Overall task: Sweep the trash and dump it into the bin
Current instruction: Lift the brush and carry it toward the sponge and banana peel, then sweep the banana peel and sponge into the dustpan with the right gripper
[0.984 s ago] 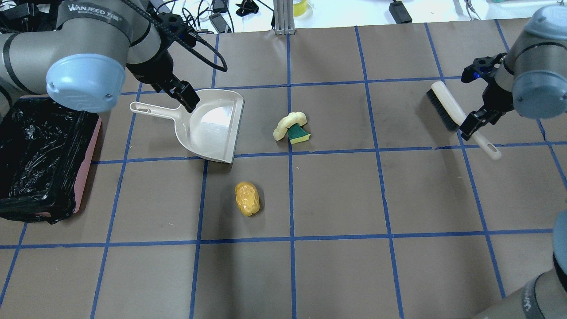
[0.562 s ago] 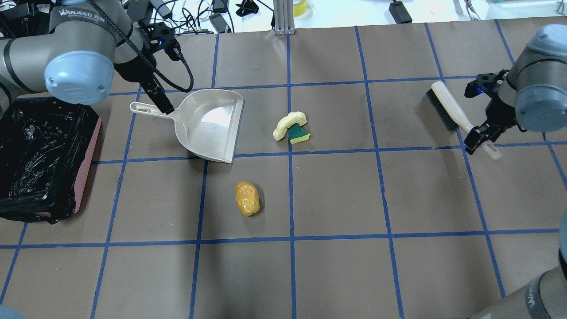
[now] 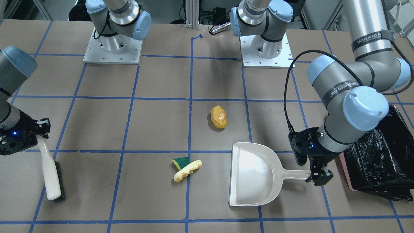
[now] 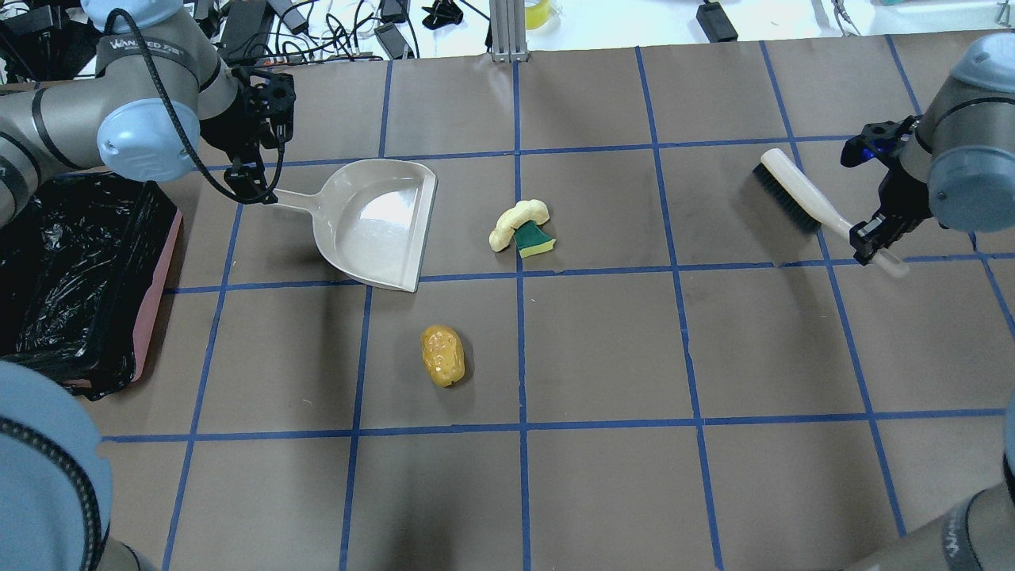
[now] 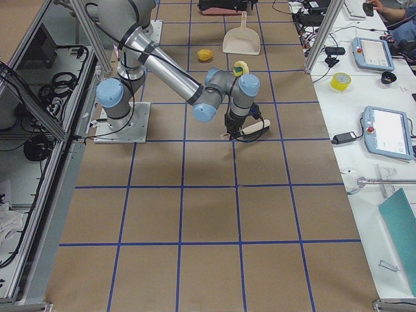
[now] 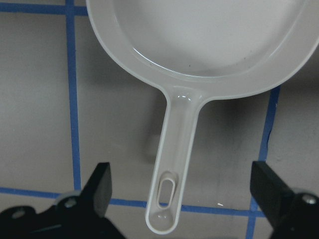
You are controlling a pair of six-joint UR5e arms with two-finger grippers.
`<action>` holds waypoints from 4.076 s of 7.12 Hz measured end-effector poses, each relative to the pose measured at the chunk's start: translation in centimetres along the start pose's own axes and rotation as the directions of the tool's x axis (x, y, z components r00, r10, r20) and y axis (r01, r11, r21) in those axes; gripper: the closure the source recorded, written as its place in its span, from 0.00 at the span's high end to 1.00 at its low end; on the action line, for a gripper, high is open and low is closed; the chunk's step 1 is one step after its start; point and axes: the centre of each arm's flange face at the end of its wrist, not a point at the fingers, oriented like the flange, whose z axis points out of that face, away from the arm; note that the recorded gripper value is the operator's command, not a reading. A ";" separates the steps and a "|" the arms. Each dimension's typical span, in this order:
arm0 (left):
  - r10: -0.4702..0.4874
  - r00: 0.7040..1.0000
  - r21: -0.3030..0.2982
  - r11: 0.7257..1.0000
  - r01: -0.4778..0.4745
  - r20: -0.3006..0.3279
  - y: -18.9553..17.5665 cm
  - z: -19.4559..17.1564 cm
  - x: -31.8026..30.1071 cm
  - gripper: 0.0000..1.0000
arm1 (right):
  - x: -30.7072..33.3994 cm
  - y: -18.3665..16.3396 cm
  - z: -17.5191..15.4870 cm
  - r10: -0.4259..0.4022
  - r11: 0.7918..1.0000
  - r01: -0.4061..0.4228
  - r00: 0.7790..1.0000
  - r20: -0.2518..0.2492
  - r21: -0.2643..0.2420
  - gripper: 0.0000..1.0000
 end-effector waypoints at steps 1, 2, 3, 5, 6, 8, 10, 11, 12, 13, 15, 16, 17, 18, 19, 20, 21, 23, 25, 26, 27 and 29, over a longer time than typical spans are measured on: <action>0.036 0.999 0.007 0.999 -0.036 -0.020 0.7 1.5 -0.5 1.00 | -0.4 0.1 -1.2 0.064 0.998 -0.064 0.998 -0.008 0.016 0.00; 0.051 0.998 0.010 0.999 -0.050 -0.033 1.0 2.6 -0.9 1.00 | -2.2 -0.4 -2.8 0.148 0.988 -0.148 0.989 -0.015 0.036 0.00; 0.052 0.998 0.014 0.999 -0.051 -0.041 1.2 3.3 -1.2 1.00 | -6.1 -2.1 -4.4 0.213 0.976 -0.212 0.977 -0.019 0.050 0.00; 0.054 0.997 0.015 0.998 -0.053 -0.053 1.5 4.1 -1.2 0.97 | -17.1 -6.0 -5.6 0.374 0.927 -0.373 0.927 -0.022 0.031 0.00; 0.051 0.997 0.017 0.999 -0.050 -0.060 1.8 4.4 -1.1 0.86 | -23.0 -7.4 -6.0 0.447 0.895 -0.446 0.894 -0.026 0.028 0.00; 0.041 0.997 0.020 0.999 -0.039 -0.069 2.4 5.0 -1.1 0.83 | -30.7 -8.5 -6.8 0.499 0.867 -0.499 0.866 -0.037 0.013 0.00; 0.034 0.997 0.020 0.999 -0.032 -0.076 2.6 5.4 -1.1 0.43 | -35.6 -8.5 -6.1 0.524 0.850 -0.526 0.850 -0.058 -0.038 0.00; 0.034 0.996 0.021 0.999 -0.032 -0.077 2.6 5.5 -1.1 0.38 | -37.7 -8.6 -5.5 0.530 0.844 -0.532 0.846 -0.056 -0.065 0.00; 0.035 0.996 0.021 0.999 -0.034 -0.078 2.6 5.6 -1.0 0.29 | -39.5 -9.1 -5.1 0.537 0.838 -0.539 0.842 -0.044 -0.086 0.00; 0.038 0.996 0.021 0.999 -0.036 -0.078 2.6 5.6 -1.0 0.15 | -40.7 -10.0 -4.6 0.545 0.832 -0.546 0.838 -0.037 -0.099 0.00; 0.043 0.996 0.020 0.999 -0.042 -0.073 2.6 5.3 -1.1 0.00 | -42.3 -12.0 -4.0 0.546 0.832 -0.543 0.838 -0.002 -0.111 0.00; 0.044 0.996 0.019 0.999 -0.043 -0.074 2.6 5.3 -1.0 0.00 | -43.0 -12.8 -3.9 0.544 0.835 -0.538 0.839 0.028 -0.115 0.00; 0.044 0.996 0.018 0.999 -0.043 -0.077 2.6 5.3 -0.9 0.00 | -43.7 -13.5 -3.5 0.536 0.841 -0.529 0.843 0.045 -0.109 0.00; 0.044 0.996 0.018 0.999 -0.043 -0.078 2.6 5.3 -0.9 0.00 | -44.7 -14.4 -3.2 0.522 0.851 -0.516 0.851 0.053 -0.098 0.00; 0.043 0.996 0.017 0.999 -0.042 -0.080 2.6 5.4 -0.8 0.00 | -46.0 -15.4 -3.0 0.503 0.863 -0.497 0.863 0.057 -0.086 0.00; 0.043 0.996 0.016 0.999 -0.042 -0.081 2.6 5.3 -0.6 0.00 | -48.2 -16.9 -2.8 0.470 0.882 -0.466 0.881 0.059 -0.069 0.00; 0.043 0.996 0.015 0.999 -0.042 -0.082 2.6 5.2 -0.4 0.00 | -51.3 -19.0 -3.1 0.426 0.904 -0.425 0.902 0.069 -0.041 0.00; 0.043 0.996 0.015 0.999 -0.042 -0.081 2.6 5.1 -0.3 0.00 | -56.8 -22.6 -4.6 0.351 0.935 -0.355 0.926 0.142 0.002 0.00; 0.044 0.996 0.014 0.999 -0.043 -0.079 2.6 4.9 -0.2 0.00 | -59.1 -23.7 -6.1 0.258 0.963 -0.269 0.947 0.190 0.032 0.00; 0.045 0.996 0.014 0.999 -0.044 -0.078 2.6 4.8 -0.2 0.00 | -58.9 -23.6 -6.9 0.233 0.970 -0.243 0.955 0.183 0.032 0.00; 0.049 0.996 0.014 0.999 -0.048 -0.078 2.6 4.8 -0.2 0.00 | -58.0 -22.8 -7.7 0.234 0.971 -0.237 0.963 0.136 0.010 0.00; 0.060 0.994 0.017 0.998 -0.059 -0.087 3.0 4.9 0.1 0.00 | -54.2 -18.8 -11.3 0.276 0.958 -0.276 0.961 -0.005 -0.076 0.00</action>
